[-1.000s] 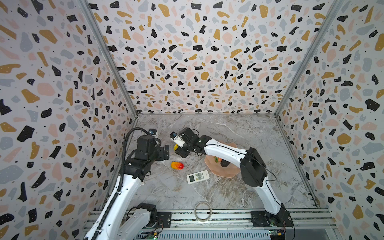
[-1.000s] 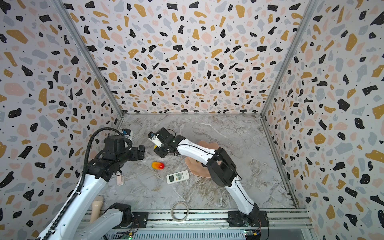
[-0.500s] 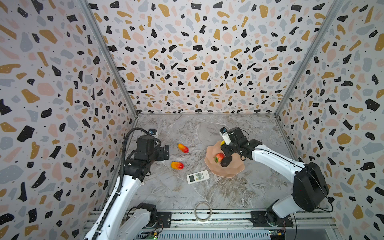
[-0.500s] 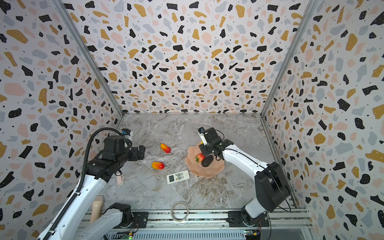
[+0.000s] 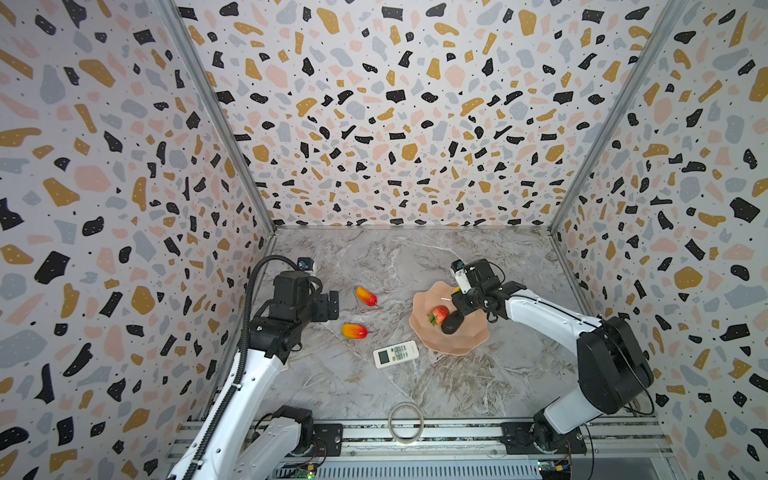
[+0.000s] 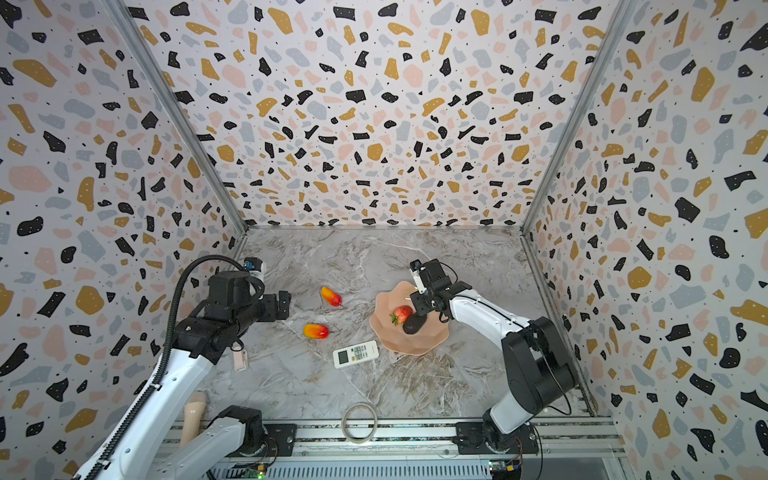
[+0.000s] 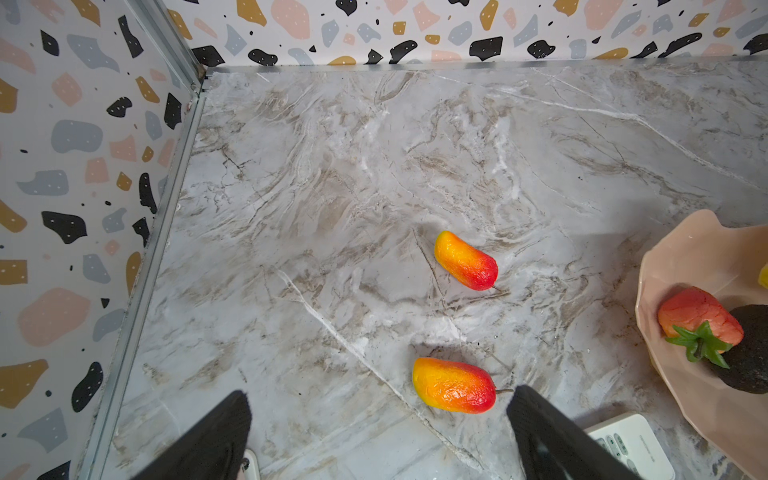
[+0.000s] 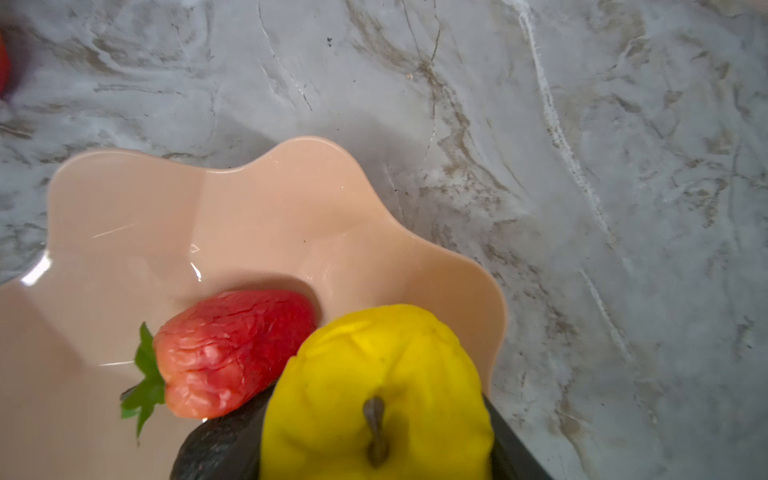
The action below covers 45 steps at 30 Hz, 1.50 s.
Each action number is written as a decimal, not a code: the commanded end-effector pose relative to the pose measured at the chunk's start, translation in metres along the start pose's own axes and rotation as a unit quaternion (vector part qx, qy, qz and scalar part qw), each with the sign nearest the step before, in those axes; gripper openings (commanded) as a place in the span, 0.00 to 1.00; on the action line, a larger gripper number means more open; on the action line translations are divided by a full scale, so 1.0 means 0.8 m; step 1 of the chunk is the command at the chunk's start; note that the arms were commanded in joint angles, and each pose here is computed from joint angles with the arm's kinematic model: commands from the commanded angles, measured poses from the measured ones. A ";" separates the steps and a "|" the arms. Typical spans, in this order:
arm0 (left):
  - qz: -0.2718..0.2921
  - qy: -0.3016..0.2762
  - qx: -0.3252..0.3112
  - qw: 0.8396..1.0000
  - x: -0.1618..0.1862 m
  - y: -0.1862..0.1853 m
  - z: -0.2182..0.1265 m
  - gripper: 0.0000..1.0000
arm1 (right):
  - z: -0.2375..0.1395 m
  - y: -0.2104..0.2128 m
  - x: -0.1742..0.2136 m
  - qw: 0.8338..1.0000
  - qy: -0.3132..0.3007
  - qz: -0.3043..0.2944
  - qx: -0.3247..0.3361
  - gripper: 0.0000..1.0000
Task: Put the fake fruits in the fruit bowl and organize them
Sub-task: 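Carry the yellow apple with the right gripper and lower it into the bowl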
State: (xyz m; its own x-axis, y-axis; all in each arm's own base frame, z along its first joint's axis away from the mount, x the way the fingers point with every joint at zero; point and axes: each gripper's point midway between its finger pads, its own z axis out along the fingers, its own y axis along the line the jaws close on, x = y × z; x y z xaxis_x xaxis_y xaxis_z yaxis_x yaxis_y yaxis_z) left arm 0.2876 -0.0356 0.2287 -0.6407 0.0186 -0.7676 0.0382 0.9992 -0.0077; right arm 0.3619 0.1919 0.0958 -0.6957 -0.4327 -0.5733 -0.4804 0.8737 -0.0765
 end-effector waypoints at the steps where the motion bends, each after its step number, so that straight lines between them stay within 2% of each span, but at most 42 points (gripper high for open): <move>1: 0.003 -0.012 0.006 1.000 -0.010 -0.003 -0.008 1.00 | -0.005 0.010 -0.037 0.999 -0.036 -0.003 -0.016 0.39; 13: 0.004 -0.010 0.003 1.000 -0.009 -0.002 -0.010 1.00 | 0.022 0.033 -0.032 0.999 -0.022 -0.014 -0.031 0.51; 17: 0.005 -0.009 0.003 1.000 -0.009 -0.002 -0.009 1.00 | 0.019 0.030 -0.028 0.999 -0.021 -0.013 -0.025 0.59; 26: 0.004 -0.011 0.004 1.000 -0.010 -0.002 -0.011 1.00 | -0.003 0.020 -0.033 0.999 -0.030 -0.014 -0.007 0.85; 30: 0.004 -0.015 0.005 1.000 -0.011 -0.002 -0.013 1.00 | -0.023 0.019 -0.051 0.999 -0.043 -0.018 0.002 0.90; 32: 0.005 -0.016 0.004 1.000 -0.011 -0.002 -0.015 0.99 | -0.039 0.025 -0.067 0.998 -0.059 -0.029 0.005 0.96; 33: 0.005 -0.017 0.004 1.000 -0.011 -0.002 -0.016 1.00 | -0.048 0.030 -0.077 0.997 -0.068 -0.037 0.004 1.00; 38: 0.007 -0.020 0.003 1.000 -0.012 0.000 -0.020 1.00 | -0.074 0.082 -0.122 0.990 -0.110 -0.080 -0.036 0.99; 45: 0.007 -0.019 0.002 1.000 -0.012 0.000 -0.021 1.00 | -0.034 0.193 -0.172 0.971 -0.138 -0.151 -0.125 0.99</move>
State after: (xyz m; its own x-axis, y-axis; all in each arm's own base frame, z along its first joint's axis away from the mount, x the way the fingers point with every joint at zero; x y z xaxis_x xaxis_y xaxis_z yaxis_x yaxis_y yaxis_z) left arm 0.2811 -0.0341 0.2309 -0.6399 0.0223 -0.7681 0.0398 0.9992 -0.0042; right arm 0.3695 0.3454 0.1977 -0.3880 -0.5239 -0.7583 -0.7159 0.6894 -0.1100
